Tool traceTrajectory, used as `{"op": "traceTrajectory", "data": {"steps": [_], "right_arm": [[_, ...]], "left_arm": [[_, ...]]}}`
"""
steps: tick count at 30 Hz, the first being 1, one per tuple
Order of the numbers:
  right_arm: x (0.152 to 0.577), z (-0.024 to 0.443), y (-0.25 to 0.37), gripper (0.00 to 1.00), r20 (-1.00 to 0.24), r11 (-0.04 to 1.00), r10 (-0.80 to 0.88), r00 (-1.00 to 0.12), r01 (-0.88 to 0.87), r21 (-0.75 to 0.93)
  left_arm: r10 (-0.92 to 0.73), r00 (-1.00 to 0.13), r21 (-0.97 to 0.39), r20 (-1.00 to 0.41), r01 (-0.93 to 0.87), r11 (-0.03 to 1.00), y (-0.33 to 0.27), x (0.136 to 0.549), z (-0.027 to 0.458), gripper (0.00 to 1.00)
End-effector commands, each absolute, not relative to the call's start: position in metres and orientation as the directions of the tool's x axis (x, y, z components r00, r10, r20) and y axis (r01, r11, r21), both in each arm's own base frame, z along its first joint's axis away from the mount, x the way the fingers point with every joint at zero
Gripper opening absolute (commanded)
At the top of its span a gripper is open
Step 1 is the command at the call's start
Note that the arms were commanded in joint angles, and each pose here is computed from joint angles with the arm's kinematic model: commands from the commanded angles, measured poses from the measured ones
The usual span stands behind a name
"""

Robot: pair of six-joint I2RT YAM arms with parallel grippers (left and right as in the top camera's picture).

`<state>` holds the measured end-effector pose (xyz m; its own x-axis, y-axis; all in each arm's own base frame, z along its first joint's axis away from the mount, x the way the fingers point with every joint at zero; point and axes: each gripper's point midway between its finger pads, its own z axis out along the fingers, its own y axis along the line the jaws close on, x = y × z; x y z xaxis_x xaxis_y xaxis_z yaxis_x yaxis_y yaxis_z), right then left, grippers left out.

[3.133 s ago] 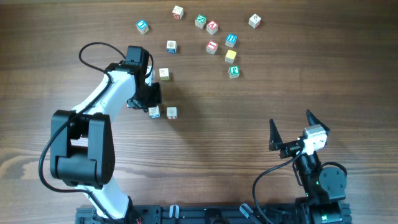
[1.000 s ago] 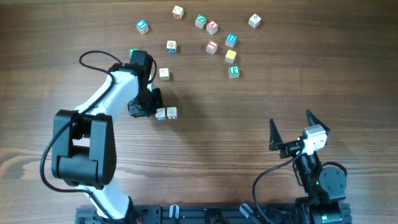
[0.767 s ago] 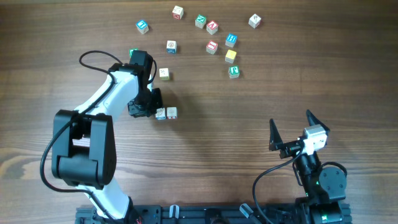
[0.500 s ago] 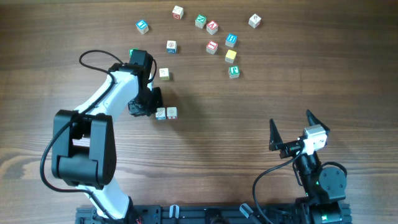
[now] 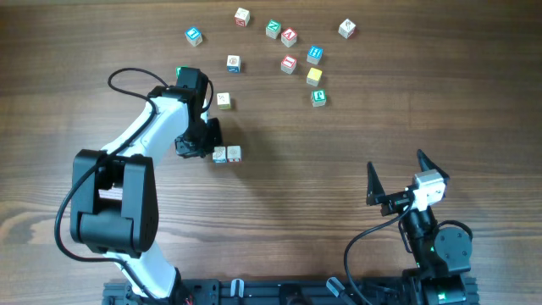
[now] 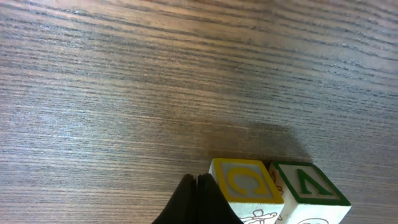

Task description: Form a horizontal line

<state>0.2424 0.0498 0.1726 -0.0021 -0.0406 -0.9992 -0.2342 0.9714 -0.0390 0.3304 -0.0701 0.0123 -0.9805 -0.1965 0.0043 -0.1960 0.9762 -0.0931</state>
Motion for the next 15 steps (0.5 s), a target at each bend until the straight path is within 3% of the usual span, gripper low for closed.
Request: {"op": "traceTrajectory", "data": {"steps": [1, 15], "right_arm": [[0.2417, 0.1748, 0.0511, 1.00, -0.999, 0.969, -0.050, 0.011, -0.243, -0.051], [0.2417, 0.1748, 0.0511, 1.00, -0.999, 0.969, -0.050, 0.011, -0.243, -0.052]], "left_arm": [[-0.201, -0.979, -0.107, 0.014, -0.202, 0.974, -0.0735, 0.3282, 0.0117, 0.04], [-0.200, -0.980, -0.143, 0.020, -0.201, 0.969, -0.0798, 0.3289, 0.0125, 0.04]]}}
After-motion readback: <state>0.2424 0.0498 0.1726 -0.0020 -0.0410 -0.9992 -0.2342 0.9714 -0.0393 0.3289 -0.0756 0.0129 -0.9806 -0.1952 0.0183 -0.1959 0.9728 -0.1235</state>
